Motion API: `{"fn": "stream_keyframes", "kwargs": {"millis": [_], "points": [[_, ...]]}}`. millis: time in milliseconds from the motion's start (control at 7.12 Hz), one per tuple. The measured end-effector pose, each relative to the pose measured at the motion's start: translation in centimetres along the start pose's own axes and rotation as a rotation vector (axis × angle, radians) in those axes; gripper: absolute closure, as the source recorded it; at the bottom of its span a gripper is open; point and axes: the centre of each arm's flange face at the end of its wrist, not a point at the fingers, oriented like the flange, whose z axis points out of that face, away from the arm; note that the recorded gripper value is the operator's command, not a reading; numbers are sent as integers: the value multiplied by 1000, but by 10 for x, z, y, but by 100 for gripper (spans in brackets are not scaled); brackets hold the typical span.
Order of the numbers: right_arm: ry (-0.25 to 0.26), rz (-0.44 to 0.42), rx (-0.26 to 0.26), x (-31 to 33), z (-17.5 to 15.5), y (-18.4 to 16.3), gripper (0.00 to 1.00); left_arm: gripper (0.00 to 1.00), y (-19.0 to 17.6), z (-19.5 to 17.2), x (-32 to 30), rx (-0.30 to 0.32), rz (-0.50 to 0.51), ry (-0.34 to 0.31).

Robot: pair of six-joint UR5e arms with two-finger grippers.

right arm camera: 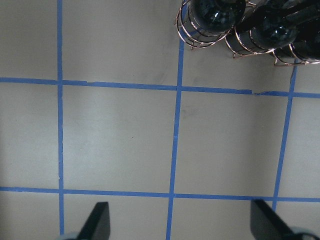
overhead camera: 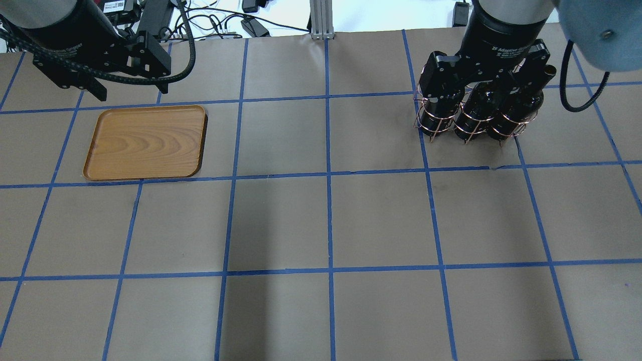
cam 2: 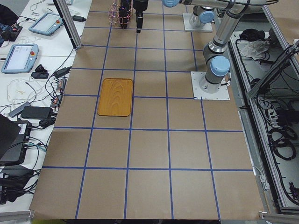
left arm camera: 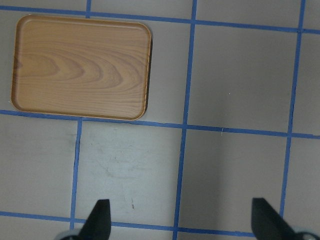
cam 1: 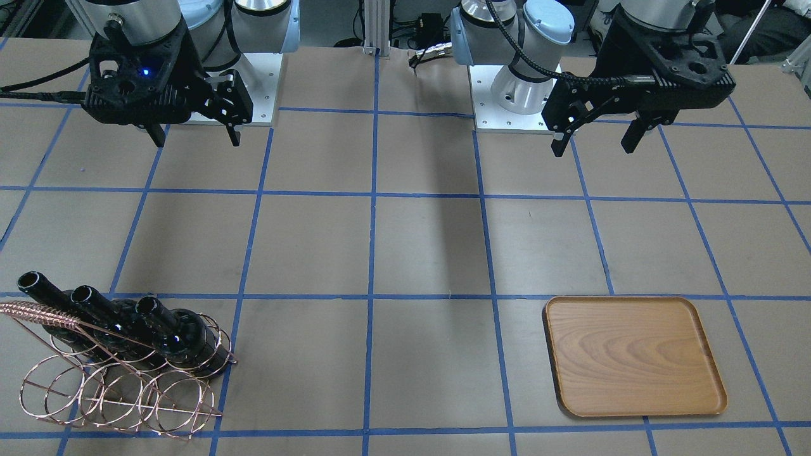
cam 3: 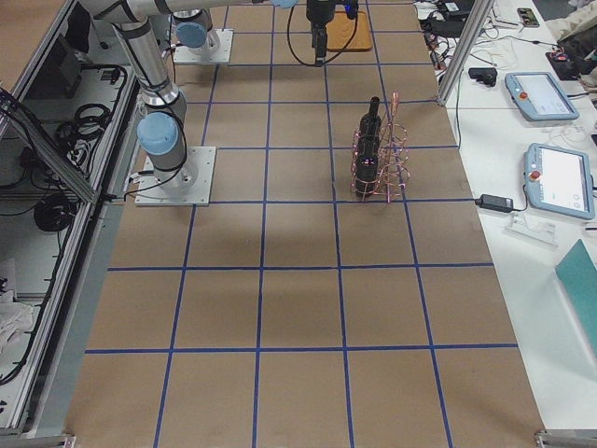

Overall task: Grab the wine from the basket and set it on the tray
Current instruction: 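Lower the right gripper onto the middle dark wine bottle in the copper rack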

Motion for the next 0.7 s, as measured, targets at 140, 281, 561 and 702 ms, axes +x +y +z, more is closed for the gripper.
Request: {"fn": "stream_keyframes", "kwargs": {"millis": [140,281,561,702], "points": [[0,-1,-1,0,0,0,0,0,0,0,0,0,0,0],[0,-3,1,1,0,0,0,0,0,-1,0,1,0,-2],[1,-4,47,21,-1,-13,0,0,0,-1,-1,1,-3,-6],[3,23,64,44,3,-25,0,0,0,0,-1,-3,-1,-5]]}}
